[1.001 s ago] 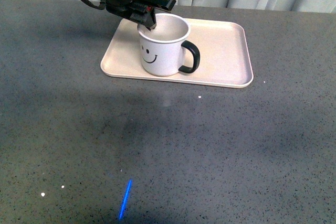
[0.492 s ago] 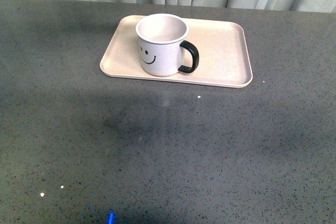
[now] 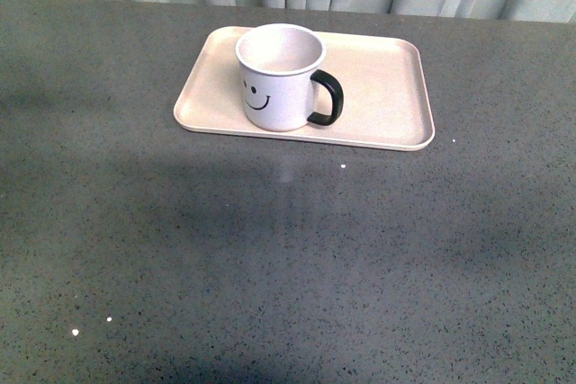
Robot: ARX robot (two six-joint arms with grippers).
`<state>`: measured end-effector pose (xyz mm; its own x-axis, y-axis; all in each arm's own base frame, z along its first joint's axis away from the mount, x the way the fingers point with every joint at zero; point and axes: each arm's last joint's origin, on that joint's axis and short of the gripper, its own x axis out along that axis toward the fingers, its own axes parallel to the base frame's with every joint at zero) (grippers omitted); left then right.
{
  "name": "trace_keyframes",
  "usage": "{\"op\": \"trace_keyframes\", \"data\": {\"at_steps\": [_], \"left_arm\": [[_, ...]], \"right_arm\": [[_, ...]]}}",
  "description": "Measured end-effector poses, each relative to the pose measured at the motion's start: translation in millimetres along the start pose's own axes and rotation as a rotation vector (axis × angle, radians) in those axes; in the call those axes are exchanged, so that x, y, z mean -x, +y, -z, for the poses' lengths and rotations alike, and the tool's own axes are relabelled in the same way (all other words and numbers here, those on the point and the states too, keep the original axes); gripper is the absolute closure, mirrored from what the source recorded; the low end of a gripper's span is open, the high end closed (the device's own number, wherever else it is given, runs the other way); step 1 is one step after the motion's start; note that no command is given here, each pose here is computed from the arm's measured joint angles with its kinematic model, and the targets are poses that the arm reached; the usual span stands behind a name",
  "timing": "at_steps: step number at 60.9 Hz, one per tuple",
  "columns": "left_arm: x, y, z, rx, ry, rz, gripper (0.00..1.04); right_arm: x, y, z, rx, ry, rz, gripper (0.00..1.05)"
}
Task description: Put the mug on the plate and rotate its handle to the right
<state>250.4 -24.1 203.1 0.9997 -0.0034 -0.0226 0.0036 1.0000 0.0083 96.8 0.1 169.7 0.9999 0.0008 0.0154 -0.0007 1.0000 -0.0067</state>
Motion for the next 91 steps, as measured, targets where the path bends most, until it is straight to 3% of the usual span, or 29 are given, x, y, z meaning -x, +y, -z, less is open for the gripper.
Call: {"op": "trace_keyframes", "data": {"at_steps": [4,26,56,91], "left_arm": [[9.8,2.9,2.1,0.002,-0.01,-0.002,1.03],[61.4,22.3,21.5,0.006,-0.016,0.0,1.03],[102.2,22.9,43.1,0.006,-0.006,0.0,1.03],[130.0,22.9,35.3,0.006,-0.036,0.0,1.03]], "right_arm": [[0.0,0.0,0.0,0.0,0.0,0.0,0.09],[0.0,0.0,0.0,0.0,0.0,0.0,0.09],[0.0,0.0,0.0,0.0,0.0,0.0,0.09],[0.0,0.0,0.0,0.0,0.0,0.0,0.09]]}}
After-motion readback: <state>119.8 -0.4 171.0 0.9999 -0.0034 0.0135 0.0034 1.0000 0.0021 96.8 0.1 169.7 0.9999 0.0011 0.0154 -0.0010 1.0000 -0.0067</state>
